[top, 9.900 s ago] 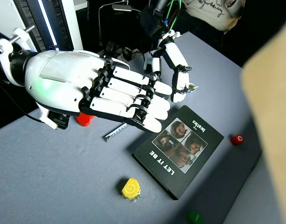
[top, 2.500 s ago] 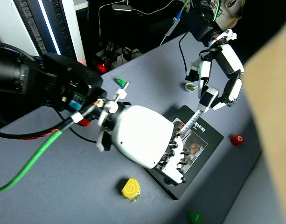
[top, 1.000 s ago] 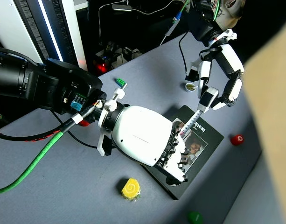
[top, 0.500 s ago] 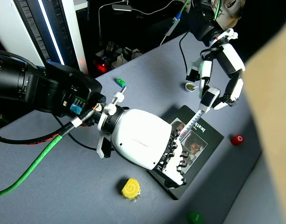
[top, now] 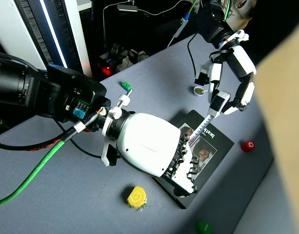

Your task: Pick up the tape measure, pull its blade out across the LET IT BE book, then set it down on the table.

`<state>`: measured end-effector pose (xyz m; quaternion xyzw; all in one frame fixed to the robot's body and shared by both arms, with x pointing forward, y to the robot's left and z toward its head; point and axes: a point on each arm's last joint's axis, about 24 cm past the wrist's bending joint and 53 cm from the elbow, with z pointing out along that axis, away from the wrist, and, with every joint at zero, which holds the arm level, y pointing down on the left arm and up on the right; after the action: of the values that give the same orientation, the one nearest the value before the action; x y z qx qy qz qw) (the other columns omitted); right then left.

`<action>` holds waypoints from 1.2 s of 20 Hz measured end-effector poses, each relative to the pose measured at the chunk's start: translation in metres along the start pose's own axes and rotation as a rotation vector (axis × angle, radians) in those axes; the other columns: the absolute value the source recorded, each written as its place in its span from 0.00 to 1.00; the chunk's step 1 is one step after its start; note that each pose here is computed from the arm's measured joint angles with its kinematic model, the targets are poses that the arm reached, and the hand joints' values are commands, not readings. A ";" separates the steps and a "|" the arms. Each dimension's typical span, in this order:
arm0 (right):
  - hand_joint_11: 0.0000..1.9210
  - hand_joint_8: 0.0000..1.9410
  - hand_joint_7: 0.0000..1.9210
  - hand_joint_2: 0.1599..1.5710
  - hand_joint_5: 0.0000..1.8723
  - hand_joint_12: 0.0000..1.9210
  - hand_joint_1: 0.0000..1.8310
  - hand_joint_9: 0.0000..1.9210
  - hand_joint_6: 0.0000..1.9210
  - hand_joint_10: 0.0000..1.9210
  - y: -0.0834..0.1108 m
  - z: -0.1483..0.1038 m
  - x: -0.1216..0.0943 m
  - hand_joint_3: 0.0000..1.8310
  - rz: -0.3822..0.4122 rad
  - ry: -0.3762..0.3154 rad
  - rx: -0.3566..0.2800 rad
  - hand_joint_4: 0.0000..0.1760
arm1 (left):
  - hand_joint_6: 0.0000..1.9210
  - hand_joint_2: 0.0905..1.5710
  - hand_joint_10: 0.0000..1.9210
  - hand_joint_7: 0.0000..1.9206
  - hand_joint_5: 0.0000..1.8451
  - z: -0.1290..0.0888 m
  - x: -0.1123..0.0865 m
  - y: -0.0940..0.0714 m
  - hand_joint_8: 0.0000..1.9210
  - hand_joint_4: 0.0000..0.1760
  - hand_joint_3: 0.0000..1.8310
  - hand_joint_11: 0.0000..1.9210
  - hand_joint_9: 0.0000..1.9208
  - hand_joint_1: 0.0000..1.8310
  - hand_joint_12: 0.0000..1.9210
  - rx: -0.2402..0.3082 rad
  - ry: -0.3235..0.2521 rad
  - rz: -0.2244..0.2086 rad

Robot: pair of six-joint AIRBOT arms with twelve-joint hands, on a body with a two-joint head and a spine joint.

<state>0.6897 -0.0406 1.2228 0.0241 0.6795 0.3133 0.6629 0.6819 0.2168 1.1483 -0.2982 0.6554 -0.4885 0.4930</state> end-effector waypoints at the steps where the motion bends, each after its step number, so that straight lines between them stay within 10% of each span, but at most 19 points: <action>1: 0.23 0.00 0.46 0.71 0.44 0.61 0.54 0.46 0.02 0.01 0.001 0.000 -0.001 0.00 0.001 -0.002 -0.001 0.00 | 0.32 0.68 0.65 0.51 0.59 0.000 0.000 0.000 0.49 0.00 0.00 0.47 0.48 0.75 0.49 0.000 0.000 0.000; 13: 0.24 0.00 0.46 0.71 0.45 0.61 0.54 0.47 0.02 0.01 0.000 0.000 0.000 0.00 0.006 0.000 -0.001 0.00 | 0.32 0.68 0.65 0.52 0.59 0.000 0.000 0.000 0.49 0.00 0.00 0.47 0.48 0.76 0.49 0.000 0.000 0.000; 14: 0.26 0.00 0.49 0.73 0.44 0.62 0.57 0.48 0.51 0.01 0.000 0.000 0.000 0.00 0.006 0.000 -0.001 0.00 | 0.32 0.68 0.65 0.52 0.59 0.000 0.000 0.000 0.49 0.00 0.00 0.47 0.48 0.76 0.49 0.000 0.000 0.000; 15: 0.28 0.01 0.52 0.75 0.41 0.63 0.57 0.51 0.65 0.02 0.000 0.000 0.000 0.00 0.006 0.000 -0.001 0.00 | 0.32 0.68 0.65 0.52 0.59 0.000 0.000 0.000 0.49 0.00 0.00 0.47 0.48 0.76 0.49 0.000 0.000 0.000; 16: 0.30 0.45 0.49 0.74 0.39 0.64 0.63 0.53 0.70 0.04 0.000 0.000 0.000 0.00 0.006 0.000 -0.001 0.00 | 0.32 0.68 0.65 0.52 0.59 0.000 0.000 0.000 0.49 0.00 0.00 0.47 0.48 0.76 0.49 0.000 0.000 0.000; 17: 0.30 0.56 0.47 0.75 0.37 0.66 0.63 0.55 0.73 0.05 0.000 0.000 0.000 0.00 0.007 0.000 -0.001 0.00 | 0.32 0.68 0.65 0.52 0.59 0.000 0.000 0.000 0.49 0.00 0.00 0.47 0.48 0.76 0.49 0.000 0.000 0.000; 24: 0.35 0.54 0.49 0.74 0.40 0.69 0.64 0.51 0.71 0.26 0.001 0.000 0.001 0.00 0.012 0.005 -0.004 0.00 | 0.32 0.68 0.65 0.51 0.59 0.000 0.000 0.000 0.50 0.00 0.00 0.48 0.49 0.76 0.50 0.000 0.002 0.000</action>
<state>0.6893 -0.0392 1.2224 0.0262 0.6806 0.3188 0.6592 0.6820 0.2165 1.1484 -0.2976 0.6558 -0.4888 0.4924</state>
